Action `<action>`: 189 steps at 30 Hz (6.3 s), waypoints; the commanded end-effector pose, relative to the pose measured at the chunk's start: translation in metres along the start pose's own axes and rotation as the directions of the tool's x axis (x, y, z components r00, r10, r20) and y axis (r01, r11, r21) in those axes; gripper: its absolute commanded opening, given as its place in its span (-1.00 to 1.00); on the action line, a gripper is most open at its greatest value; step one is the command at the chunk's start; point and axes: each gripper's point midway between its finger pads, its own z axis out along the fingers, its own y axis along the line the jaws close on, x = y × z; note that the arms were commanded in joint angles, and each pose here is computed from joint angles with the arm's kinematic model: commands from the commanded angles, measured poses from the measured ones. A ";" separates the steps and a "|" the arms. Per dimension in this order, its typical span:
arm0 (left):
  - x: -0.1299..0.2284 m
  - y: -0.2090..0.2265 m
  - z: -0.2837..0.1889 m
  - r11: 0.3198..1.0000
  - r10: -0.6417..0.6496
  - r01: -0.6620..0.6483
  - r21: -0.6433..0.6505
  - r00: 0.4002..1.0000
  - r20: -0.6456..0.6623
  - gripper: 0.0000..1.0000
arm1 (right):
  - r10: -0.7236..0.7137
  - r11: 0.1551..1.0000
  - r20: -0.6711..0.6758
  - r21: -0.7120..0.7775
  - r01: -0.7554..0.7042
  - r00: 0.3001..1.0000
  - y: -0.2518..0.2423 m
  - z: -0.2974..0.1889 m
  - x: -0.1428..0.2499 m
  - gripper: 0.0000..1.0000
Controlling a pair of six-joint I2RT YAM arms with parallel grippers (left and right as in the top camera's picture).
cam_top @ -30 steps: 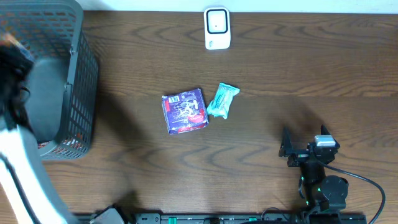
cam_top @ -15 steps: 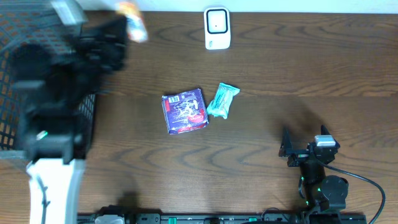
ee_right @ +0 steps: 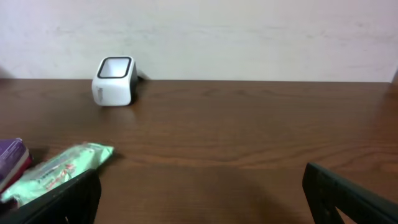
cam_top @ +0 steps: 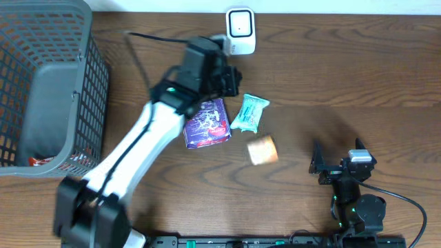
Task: Scan the item barcode
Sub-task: 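Carry the orange box out and drop it near the right gripper, then reach the left gripper into the basket and grasp the red wrapped bar, then carry the red bar out and place it beside the green pack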
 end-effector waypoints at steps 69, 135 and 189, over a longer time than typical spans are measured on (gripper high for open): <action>0.085 0.414 -0.296 0.013 -0.610 0.685 -0.728 0.582 0.537 0.78 | 0.003 1.000 -0.002 0.009 -0.003 1.000 -0.002 0.000 0.001 0.99; -0.094 0.193 -0.363 0.803 -0.203 0.574 -0.162 0.519 0.830 -0.86 | 0.003 1.000 -0.002 0.009 -0.003 1.000 -0.002 0.000 0.001 0.98; -0.016 0.033 -0.114 0.987 0.036 -0.006 -0.162 0.983 0.182 0.75 | 0.003 1.000 -0.002 0.009 -0.003 1.000 -0.002 0.000 0.001 0.98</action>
